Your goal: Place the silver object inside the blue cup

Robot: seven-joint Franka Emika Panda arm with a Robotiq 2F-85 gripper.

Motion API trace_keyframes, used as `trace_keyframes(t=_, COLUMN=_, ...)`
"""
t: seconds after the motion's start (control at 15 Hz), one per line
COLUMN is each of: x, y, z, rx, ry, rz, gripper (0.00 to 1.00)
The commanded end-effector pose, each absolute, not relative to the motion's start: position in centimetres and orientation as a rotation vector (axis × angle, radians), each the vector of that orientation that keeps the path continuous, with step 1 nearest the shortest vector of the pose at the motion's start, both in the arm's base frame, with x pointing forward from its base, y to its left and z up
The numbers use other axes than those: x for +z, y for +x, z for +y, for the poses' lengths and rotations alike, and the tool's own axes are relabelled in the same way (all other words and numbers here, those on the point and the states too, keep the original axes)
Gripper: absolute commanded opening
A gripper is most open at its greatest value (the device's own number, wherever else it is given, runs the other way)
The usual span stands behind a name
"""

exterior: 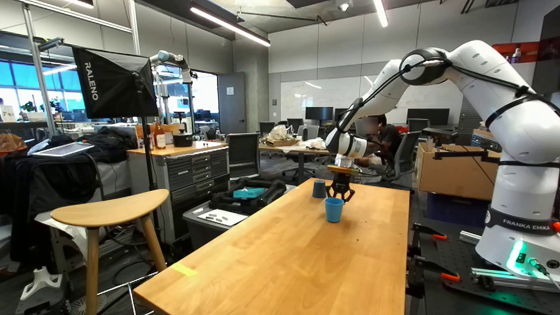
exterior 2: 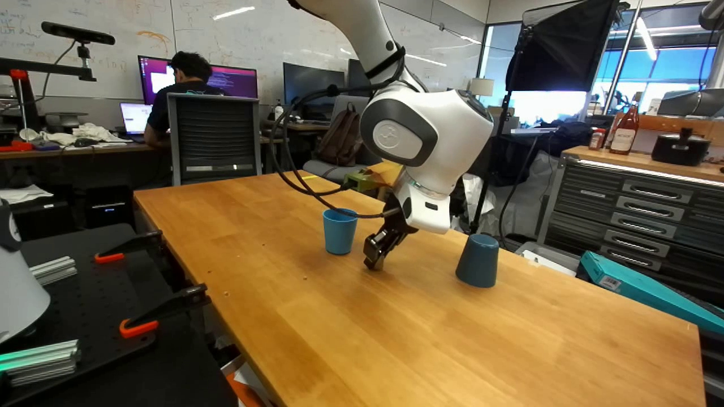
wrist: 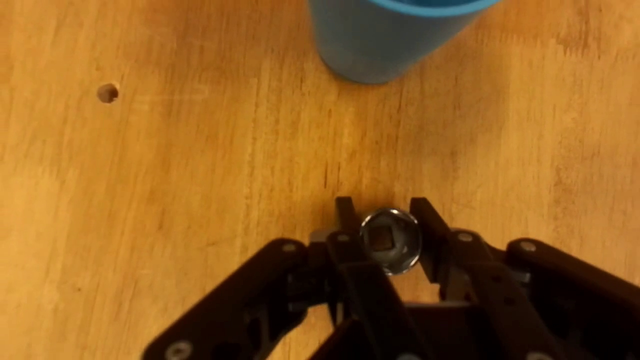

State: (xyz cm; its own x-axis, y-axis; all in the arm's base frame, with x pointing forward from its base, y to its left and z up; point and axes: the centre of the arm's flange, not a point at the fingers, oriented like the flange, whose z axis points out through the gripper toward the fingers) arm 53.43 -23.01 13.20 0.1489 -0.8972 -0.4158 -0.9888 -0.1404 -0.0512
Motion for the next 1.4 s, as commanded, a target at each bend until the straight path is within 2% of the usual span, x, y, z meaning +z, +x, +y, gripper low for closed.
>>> trace_keyframes(t=0.0, x=20.1, y=53.1, z=-21.2, rx=0.371, ry=-2.120, rz=1.688, gripper=0.08)
trace_keyframes(t=0.33, x=29.0, y=54.0, z=-15.9, rx=0.337, ry=-2.186, rz=1.438, gripper=0.08)
trace_keyframes(t=0.53, x=30.6, y=53.8, z=-13.1, rx=0.418, ry=-2.184, rz=1.360, gripper=0.08)
trace_keyframes(t=1.33, x=22.5, y=51.9, z=-13.8, rx=0.473, ry=-2.181, rz=1.490, gripper=0.08)
